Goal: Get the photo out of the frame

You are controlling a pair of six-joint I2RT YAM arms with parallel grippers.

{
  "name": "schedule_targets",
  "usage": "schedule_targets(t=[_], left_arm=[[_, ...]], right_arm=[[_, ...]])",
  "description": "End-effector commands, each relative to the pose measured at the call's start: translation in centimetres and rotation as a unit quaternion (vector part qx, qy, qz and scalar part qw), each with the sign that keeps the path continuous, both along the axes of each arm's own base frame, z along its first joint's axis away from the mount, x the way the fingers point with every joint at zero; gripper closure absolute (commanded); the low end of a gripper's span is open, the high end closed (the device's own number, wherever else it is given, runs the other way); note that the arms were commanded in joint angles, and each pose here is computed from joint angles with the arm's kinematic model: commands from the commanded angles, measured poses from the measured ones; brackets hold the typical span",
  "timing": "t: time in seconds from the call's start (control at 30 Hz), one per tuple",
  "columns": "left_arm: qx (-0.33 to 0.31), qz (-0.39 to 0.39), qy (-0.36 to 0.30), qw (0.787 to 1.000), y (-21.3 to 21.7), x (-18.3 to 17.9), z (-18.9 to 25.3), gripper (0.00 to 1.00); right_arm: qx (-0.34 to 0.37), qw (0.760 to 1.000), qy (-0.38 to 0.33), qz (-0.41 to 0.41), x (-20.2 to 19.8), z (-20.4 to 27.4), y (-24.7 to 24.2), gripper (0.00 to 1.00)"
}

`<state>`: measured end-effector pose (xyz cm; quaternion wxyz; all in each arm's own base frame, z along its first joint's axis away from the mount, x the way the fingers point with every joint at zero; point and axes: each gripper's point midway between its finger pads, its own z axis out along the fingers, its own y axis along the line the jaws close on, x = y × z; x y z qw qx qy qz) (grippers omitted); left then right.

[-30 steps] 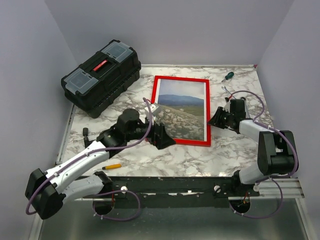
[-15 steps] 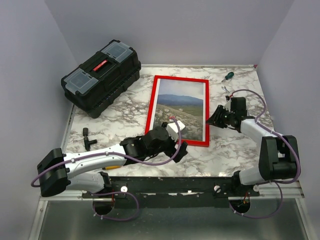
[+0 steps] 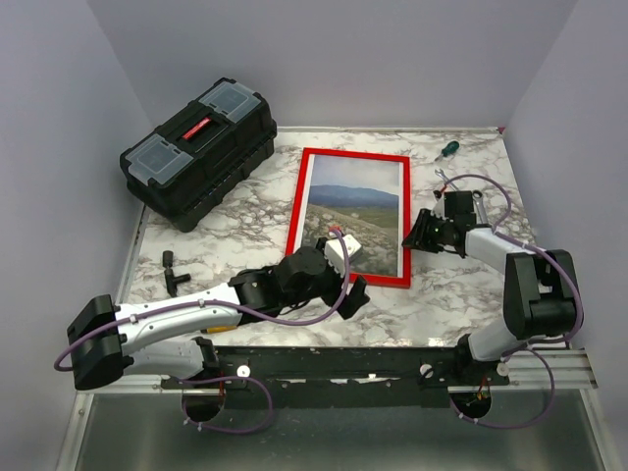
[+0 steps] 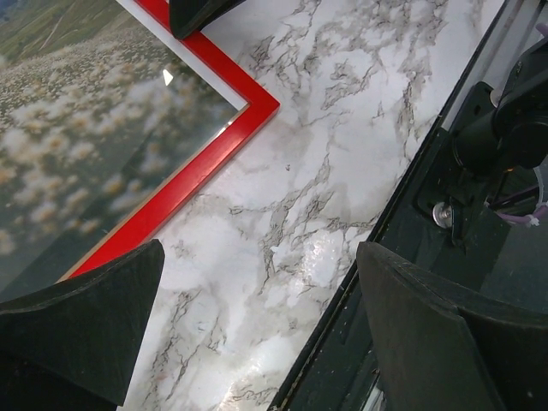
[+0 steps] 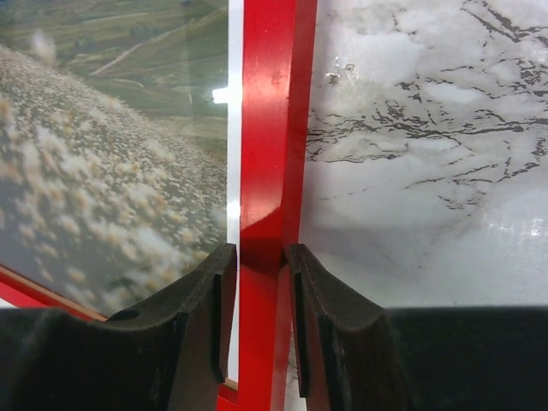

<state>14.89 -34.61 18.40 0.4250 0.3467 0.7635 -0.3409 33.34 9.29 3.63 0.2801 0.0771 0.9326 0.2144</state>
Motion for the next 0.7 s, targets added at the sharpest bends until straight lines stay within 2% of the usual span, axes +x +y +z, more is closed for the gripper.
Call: schedule_targets(t=[0.0, 0.1, 0.2, 0.27, 0.37, 0.43, 0.53, 0.67], left_arm=[[-0.001, -0.012, 0.008, 1.000, 0.2, -0.7, -0.3, 0.03], [0.001, -0.016, 0.009, 1.000, 0.1, -0.8, -0.4, 0.04], [0.002, -0.019, 0.009, 1.000, 0.0, -0.8, -0.5, 0.03], [0.005, -0.018, 0.009, 1.000, -0.1, -0.7, -0.6, 0.02], [0.019, 0.011, -0.027, 0.999, -0.7, 0.4, -0.8, 0.01], [0.052, 0.035, -0.080, 0.995, -1.1, 1.3, -1.0, 0.01], [0.112, 0.056, -0.172, 0.977, -2.0, 2.4, -1.5, 0.01], [0.167, 0.047, -0.223, 0.959, -3.5, 3.4, -2.8, 0.02]], right_arm=[[-0.013, 1.000, 0.008, 0.012, 0.1, -1.4, 0.0, 0.63], [-0.012, 1.000, 0.009, 0.021, 0.1, -1.7, 0.3, 0.64], [-0.012, 1.000, 0.008, 0.025, 0.1, -1.7, 0.5, 0.69], [-0.010, 1.000, 0.009, 0.025, 0.0, -1.5, 0.6, 0.78], [0.009, 0.999, 0.013, 0.028, 0.0, -0.6, 1.2, 0.99], [0.033, 0.999, 0.012, 0.028, 0.2, 0.7, 1.9, 0.99], [0.052, 0.998, 0.006, 0.025, 0.3, 2.6, 2.5, 0.99], [0.051, 0.999, -0.002, 0.015, 0.4, 4.3, 2.3, 0.99]])
